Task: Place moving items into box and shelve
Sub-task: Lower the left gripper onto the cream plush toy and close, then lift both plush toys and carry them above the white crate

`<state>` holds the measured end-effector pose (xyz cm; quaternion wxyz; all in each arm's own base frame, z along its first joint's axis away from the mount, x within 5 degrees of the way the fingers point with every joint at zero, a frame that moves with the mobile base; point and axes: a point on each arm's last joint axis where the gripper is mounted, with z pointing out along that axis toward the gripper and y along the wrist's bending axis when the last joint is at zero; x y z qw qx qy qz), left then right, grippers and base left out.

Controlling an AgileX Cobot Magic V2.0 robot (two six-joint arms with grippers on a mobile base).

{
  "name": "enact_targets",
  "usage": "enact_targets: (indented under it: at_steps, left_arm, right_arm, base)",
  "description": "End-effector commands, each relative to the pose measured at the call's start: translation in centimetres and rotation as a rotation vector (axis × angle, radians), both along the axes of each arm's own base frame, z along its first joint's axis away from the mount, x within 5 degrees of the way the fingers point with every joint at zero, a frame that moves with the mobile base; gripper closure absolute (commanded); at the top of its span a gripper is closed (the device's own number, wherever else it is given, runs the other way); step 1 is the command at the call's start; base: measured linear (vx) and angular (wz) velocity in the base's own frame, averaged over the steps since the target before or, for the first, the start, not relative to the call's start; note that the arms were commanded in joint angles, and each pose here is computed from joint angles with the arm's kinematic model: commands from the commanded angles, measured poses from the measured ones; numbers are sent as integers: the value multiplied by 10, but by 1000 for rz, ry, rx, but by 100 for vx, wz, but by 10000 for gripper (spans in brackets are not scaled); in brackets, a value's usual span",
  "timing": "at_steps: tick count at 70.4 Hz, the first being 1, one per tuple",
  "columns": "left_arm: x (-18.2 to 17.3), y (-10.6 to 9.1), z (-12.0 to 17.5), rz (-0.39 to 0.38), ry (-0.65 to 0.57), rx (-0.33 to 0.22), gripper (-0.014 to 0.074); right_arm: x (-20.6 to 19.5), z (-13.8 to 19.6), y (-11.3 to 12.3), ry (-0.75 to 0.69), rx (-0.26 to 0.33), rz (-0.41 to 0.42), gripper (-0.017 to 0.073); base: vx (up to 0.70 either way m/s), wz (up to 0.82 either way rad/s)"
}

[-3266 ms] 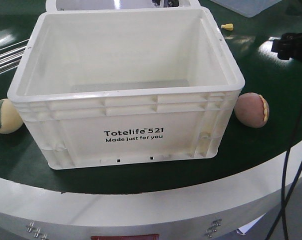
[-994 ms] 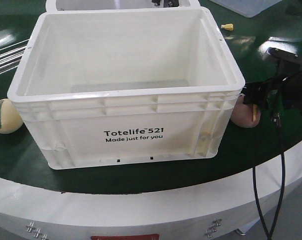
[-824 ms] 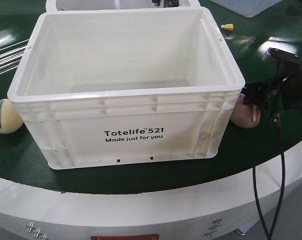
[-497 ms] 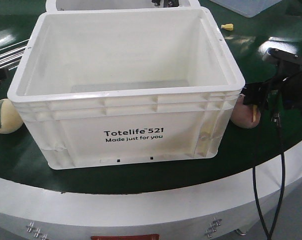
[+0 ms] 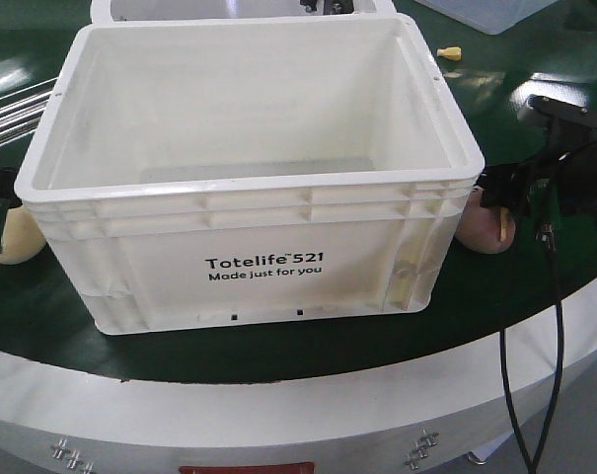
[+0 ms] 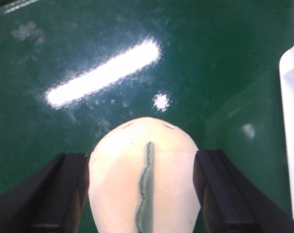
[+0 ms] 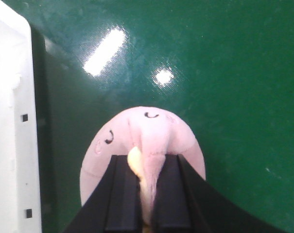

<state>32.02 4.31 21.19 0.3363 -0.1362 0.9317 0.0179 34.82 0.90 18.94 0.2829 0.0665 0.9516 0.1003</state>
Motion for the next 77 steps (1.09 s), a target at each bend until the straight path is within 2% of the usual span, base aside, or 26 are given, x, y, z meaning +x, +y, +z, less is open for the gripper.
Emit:
enact_targets:
  at_steps: [1, 19, 26, 33, 47, 61, 77]
  left_arm:
    - [8, 0, 20, 7, -104, -9, 39]
    - [13, 0, -3, 20, -27, -31, 40]
    - [13, 0, -12, 23, 18, -34, 82]
    - [12, 0, -19, 22, 65, -35, 214]
    - [11, -1, -25, 21, 107, -35, 624]
    - [11, -1, -23, 22, 98, -36, 622]
    - [10, -2, 4, 12, -35, -27, 619]
  right_arm:
    - [4, 23, 0, -84, -12, 7, 574]
    - [4, 23, 0, -87, -13, 6, 574]
    - [4, 23, 0, -88, -13, 6, 574]
    - [4, 23, 0, -89, -14, 5, 574]
    - [4, 23, 0, -89, -13, 5, 574]
    - [4, 23, 0, -93, -14, 3, 574]
    - [6, 34, -2, -165, -48, 11, 574]
  base:
    - [0, 0]
    - [0, 0]
    - [0, 0]
    - [0, 0]
    - [0, 0]
    - [0, 0]
    - [0, 0]
